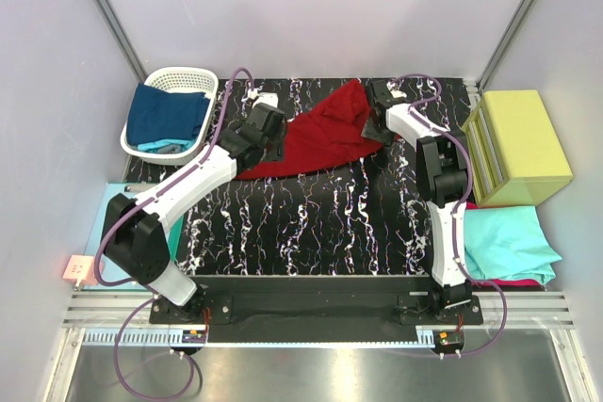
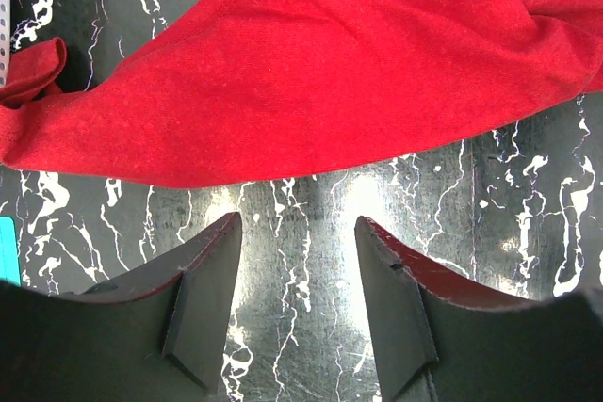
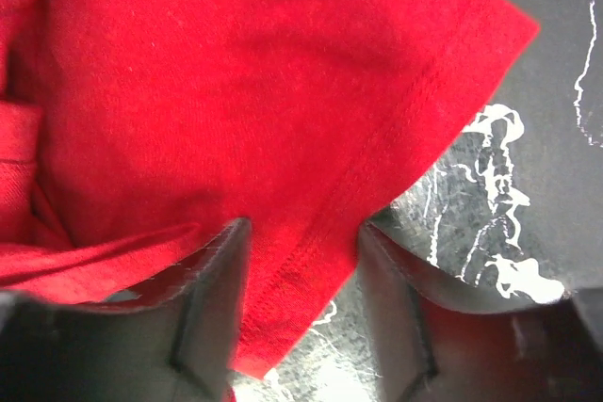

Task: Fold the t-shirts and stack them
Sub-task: Flatten out the tshirt

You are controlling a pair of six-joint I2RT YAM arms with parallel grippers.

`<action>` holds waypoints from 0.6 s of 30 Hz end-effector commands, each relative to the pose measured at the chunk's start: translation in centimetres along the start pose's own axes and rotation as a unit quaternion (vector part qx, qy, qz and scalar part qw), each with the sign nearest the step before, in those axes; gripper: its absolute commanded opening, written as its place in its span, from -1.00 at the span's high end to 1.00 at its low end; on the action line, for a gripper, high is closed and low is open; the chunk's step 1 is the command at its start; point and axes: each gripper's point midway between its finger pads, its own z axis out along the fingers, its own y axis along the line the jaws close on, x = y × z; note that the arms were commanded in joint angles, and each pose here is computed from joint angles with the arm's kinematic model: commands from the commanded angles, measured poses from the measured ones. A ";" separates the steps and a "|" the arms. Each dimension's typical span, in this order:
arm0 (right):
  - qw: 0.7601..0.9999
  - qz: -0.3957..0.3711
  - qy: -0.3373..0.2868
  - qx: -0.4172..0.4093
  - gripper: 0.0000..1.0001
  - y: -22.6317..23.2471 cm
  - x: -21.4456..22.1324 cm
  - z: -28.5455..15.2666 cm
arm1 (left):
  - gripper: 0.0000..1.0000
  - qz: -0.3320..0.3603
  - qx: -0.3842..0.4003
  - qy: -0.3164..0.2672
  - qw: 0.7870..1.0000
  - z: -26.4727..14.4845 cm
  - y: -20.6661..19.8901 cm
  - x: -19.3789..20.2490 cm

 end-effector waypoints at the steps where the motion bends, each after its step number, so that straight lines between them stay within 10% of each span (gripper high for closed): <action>1: 1.000 0.006 0.020 0.001 0.05 0.3 1.0 0.9 | -0.12 -0.014 0.002 -0.029 0.999 -1.0 0.0 -1.2; 7: 0.999 0.012 0.025 0.015 1.00 -0.9 2.0 0.3 | -0.11 -0.012 -0.002 -0.026 1.000 -1.0 0.2 -0.9; 18: 0.990 0.052 -0.121 -0.044 1.00 -1.9 -5.5 -11.9 | -0.08 -0.033 -0.034 -0.044 0.998 -1.7 1.8 -1.1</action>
